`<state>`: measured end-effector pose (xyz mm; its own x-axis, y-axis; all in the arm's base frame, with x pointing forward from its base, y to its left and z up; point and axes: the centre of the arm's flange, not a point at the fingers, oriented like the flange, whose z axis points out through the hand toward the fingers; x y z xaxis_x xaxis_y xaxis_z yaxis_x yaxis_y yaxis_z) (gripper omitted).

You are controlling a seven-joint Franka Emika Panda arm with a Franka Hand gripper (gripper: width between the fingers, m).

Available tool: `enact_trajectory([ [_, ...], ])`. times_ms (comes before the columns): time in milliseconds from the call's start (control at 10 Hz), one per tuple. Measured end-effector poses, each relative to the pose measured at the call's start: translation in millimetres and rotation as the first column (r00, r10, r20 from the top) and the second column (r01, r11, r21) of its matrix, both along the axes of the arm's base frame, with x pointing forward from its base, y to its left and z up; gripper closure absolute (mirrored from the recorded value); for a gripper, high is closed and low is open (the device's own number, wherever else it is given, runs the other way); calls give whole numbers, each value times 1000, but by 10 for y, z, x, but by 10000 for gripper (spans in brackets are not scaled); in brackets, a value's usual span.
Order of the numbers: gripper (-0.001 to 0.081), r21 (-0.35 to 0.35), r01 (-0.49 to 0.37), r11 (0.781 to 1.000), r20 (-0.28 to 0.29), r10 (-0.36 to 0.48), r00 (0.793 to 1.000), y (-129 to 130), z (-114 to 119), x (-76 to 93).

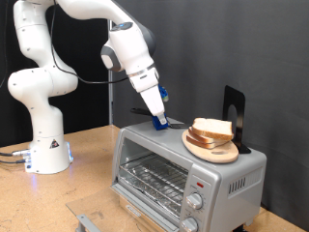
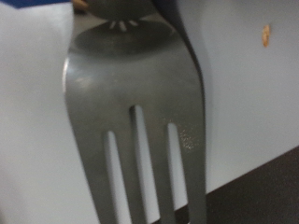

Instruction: Make a piece of toast with the oven

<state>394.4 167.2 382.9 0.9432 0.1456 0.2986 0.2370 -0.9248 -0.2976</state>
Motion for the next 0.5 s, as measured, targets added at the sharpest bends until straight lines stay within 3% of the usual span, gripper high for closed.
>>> enact_trajectory([
  [500, 124, -10, -20, 1000, -26, 20, 999, 56, -59, -30],
])
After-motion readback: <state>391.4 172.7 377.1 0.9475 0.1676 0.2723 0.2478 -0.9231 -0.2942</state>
